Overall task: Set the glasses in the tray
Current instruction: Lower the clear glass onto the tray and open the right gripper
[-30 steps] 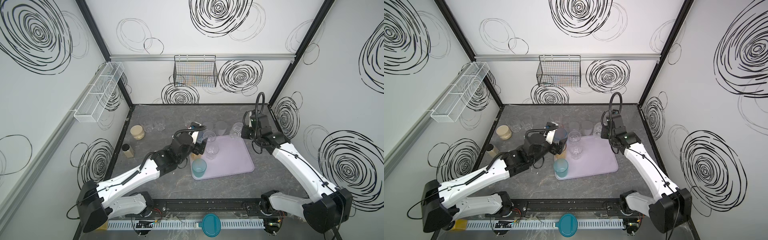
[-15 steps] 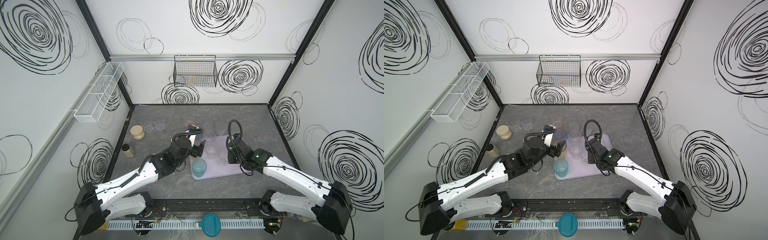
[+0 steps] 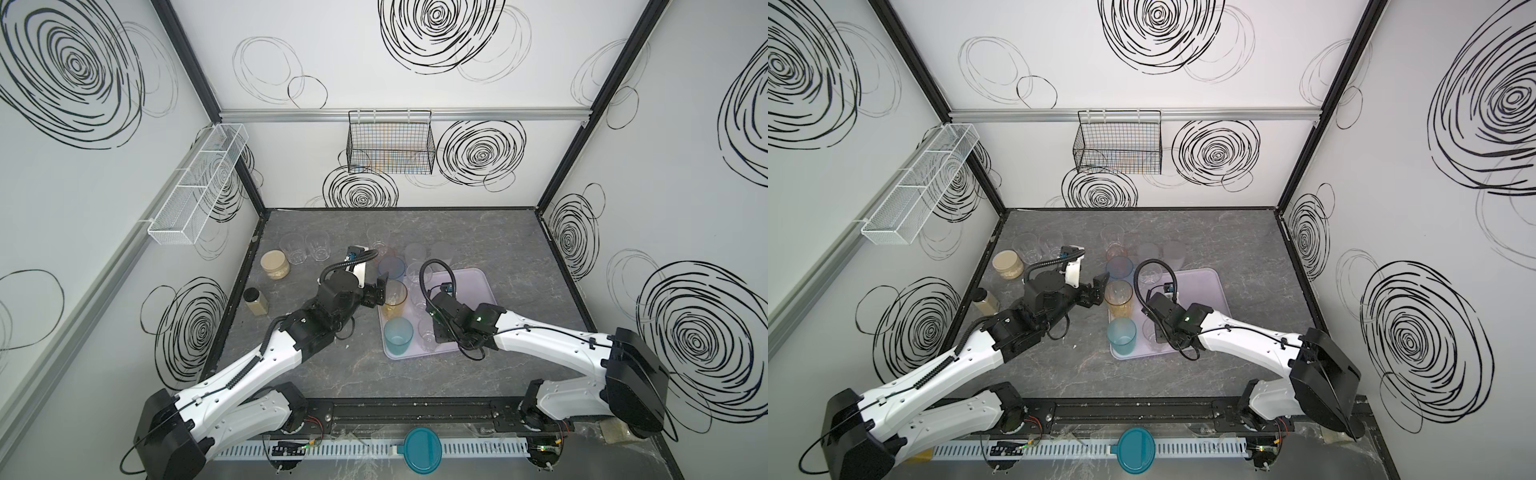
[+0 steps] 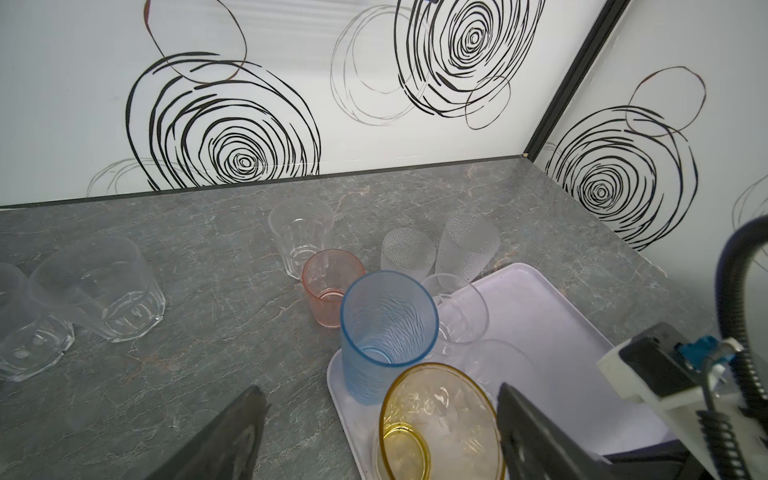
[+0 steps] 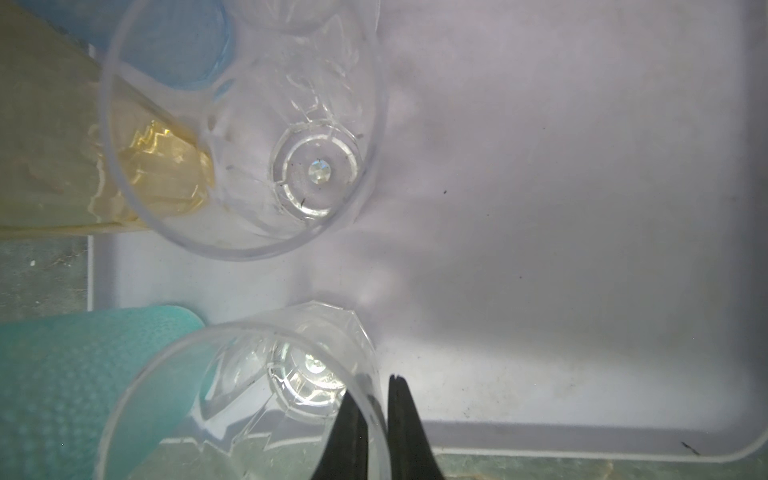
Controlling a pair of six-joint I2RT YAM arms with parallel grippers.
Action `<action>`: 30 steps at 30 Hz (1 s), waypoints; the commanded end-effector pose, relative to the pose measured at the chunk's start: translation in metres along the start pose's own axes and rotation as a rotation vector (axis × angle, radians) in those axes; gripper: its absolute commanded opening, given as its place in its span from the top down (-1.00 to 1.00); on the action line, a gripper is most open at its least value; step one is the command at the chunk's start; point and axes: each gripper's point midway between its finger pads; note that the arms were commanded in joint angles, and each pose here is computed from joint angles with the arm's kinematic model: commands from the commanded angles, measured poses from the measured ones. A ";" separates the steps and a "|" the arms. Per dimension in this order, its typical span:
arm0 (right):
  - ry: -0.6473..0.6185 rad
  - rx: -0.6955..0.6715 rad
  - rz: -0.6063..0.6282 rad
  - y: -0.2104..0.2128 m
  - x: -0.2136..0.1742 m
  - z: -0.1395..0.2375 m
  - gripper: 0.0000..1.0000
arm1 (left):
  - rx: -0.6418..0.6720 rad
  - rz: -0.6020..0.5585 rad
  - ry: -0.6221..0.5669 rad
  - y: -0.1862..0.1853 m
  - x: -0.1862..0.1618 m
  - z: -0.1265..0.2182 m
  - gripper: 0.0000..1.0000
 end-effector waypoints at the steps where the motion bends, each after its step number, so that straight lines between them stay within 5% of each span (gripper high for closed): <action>1: -0.027 0.002 -0.026 0.005 0.008 0.002 0.87 | -0.018 0.028 -0.022 0.000 0.003 0.001 -0.79; 10: -0.012 -0.043 -0.005 -0.002 0.010 -0.005 0.81 | 0.006 0.036 -0.024 0.013 0.004 -0.001 -0.79; 20: -0.020 0.000 -0.021 0.004 0.018 0.008 0.27 | 0.026 0.053 -0.025 0.026 0.006 -0.002 -0.79; 30: -0.134 0.079 -0.100 -0.016 0.075 0.044 0.14 | 0.061 0.072 -0.022 0.044 0.008 -0.003 -0.78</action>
Point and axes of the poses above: each gripper's point midway between its finger pads, its own z axis back along the fingers, its own y axis along the line the jaws close on, x = y × z, and after that the axes turned 4 degrees about z, right-handed
